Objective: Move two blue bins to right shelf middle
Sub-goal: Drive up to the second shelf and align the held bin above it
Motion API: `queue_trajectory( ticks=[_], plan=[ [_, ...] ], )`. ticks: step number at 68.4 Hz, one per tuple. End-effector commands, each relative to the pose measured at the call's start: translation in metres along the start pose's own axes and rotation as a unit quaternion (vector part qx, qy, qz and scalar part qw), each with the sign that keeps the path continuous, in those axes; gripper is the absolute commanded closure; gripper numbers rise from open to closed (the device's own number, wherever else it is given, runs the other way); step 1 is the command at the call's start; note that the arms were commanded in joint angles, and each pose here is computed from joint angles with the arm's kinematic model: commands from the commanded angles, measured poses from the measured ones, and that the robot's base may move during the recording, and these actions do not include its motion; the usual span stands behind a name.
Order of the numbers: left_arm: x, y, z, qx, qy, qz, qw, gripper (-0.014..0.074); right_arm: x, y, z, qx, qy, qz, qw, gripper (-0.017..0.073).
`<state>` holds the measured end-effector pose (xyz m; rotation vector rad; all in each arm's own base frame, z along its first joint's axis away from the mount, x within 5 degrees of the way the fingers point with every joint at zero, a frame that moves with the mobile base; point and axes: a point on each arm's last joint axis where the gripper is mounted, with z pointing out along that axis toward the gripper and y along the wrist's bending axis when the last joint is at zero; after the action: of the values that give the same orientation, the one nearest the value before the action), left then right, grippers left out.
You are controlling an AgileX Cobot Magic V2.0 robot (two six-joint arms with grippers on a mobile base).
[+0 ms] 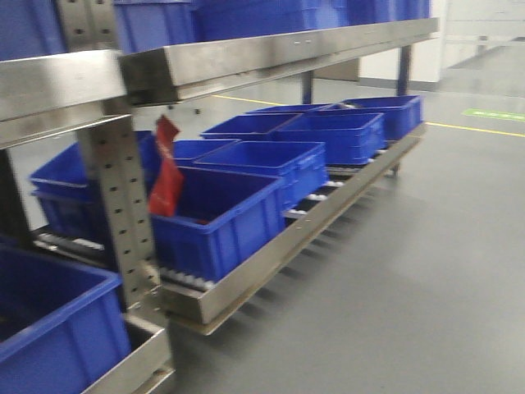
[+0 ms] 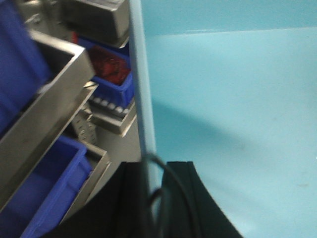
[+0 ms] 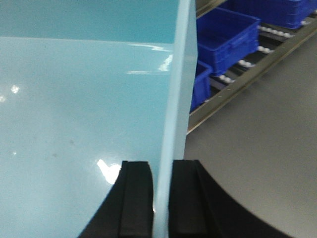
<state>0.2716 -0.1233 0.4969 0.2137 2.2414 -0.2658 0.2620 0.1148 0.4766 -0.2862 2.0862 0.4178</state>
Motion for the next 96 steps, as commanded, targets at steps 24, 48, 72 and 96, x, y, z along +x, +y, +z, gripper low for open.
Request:
queue_trajectory(
  ticks=[24, 48, 72, 96],
  plan=[
    [-0.0042, -0.0003, -0.0092, 0.004, -0.026, 0.004, 1.000, 0.0704, -0.0087, 0.0014, -0.0100, -0.006, -0.041, -0.004, 0.999, 0.0711],
    [-0.0042, -0.0003, -0.0092, 0.004, -0.026, 0.004, 1.000, 0.0704, -0.0087, 0.0014, -0.0100, -0.006, -0.041, -0.004, 0.999, 0.0711],
    [-0.0042, -0.0003, -0.0092, 0.004, -0.026, 0.004, 1.000, 0.0704, -0.0087, 0.0014, -0.0100, -0.006, -0.041, -0.004, 0.999, 0.0711],
    [-0.0042, -0.0003, -0.0092, 0.004, -0.026, 0.004, 1.000, 0.0704, -0.0087, 0.0014, -0.0100, -0.006, -0.041, -0.004, 0.999, 0.0711]
  ],
)
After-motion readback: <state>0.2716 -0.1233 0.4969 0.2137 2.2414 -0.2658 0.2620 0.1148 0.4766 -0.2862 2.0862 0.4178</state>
